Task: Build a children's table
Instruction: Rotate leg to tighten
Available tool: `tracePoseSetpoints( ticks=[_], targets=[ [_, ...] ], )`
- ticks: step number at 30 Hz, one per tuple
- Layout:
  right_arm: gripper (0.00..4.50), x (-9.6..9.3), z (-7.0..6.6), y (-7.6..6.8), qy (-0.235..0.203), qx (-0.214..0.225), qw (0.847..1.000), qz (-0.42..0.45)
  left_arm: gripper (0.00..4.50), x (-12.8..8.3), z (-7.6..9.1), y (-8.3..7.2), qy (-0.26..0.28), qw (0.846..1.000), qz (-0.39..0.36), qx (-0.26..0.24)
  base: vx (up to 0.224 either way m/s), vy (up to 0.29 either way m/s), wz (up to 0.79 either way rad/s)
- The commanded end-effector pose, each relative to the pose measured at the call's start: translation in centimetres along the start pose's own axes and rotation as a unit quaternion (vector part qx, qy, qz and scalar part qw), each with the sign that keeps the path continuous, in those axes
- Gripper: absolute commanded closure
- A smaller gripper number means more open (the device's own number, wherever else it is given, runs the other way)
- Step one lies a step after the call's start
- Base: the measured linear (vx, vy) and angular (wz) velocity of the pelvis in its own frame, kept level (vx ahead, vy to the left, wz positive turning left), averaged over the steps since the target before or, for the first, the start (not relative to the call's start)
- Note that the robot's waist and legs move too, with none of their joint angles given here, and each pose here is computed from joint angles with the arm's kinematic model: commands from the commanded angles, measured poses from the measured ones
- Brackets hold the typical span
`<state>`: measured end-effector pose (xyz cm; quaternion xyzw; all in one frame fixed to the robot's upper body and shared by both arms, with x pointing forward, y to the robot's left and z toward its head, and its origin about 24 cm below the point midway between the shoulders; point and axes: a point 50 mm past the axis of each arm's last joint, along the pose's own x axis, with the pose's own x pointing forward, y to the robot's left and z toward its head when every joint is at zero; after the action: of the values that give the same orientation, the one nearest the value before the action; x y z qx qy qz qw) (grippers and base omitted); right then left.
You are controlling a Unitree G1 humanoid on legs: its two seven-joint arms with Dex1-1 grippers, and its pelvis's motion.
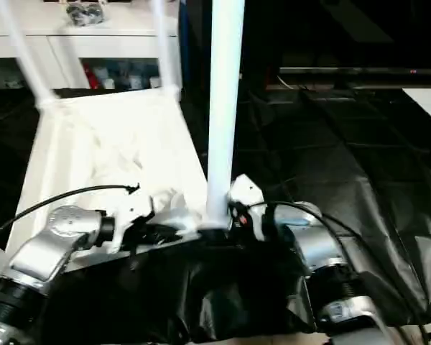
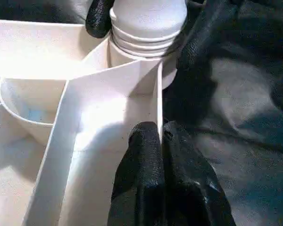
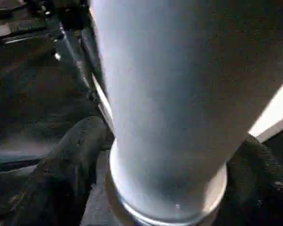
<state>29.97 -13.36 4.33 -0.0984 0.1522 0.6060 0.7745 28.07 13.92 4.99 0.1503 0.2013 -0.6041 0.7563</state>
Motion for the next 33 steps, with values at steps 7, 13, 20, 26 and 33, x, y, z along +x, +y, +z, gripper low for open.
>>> tracePoseSetpoints(
  ticks=[7, 13, 20, 26, 33],
  targets=[
    [1.64, 0.8, 0.5, 0.9, -0.014, 0.0, 0.998, 0.056, 4.5, -0.4, 1.6, 0.3, -0.025, 0.999, -0.032, 0.029, 0.0, 0.0, 0.0],
    [1.8, 1.9, 0.1, 1.2, -0.026, 0.011, 0.999, 0.02, 4.5, 0.3, 1.7, 0.7, -0.034, 0.999, 0.013, 0.022, 0.0, 0.0, 0.0],
    [1.81, 4.9, -0.3, 0.0, -0.057, 0.09, 0.979, -0.174, 4.5, 2.9, 2.9, 0.9, -0.054, 0.995, 0.079, -0.004, 0.0, 0.0, 0.0],
    [1.81, 7.9, 1.0, 0.3, -0.086, 0.123, 0.958, -0.243, 4.5, 5.0, 4.2, 1.0, -0.071, 0.989, 0.125, -0.019, 0.0, 0.0, 0.0],
    [1.12, 8.5, 2.7, 0.9, -0.128, 0.086, 0.969, -0.192, 4.5, 5.3, 4.5, 0.5, -0.077, 0.989, 0.125, -0.013, 0.0, 0.0, 0.0]
  ],
)
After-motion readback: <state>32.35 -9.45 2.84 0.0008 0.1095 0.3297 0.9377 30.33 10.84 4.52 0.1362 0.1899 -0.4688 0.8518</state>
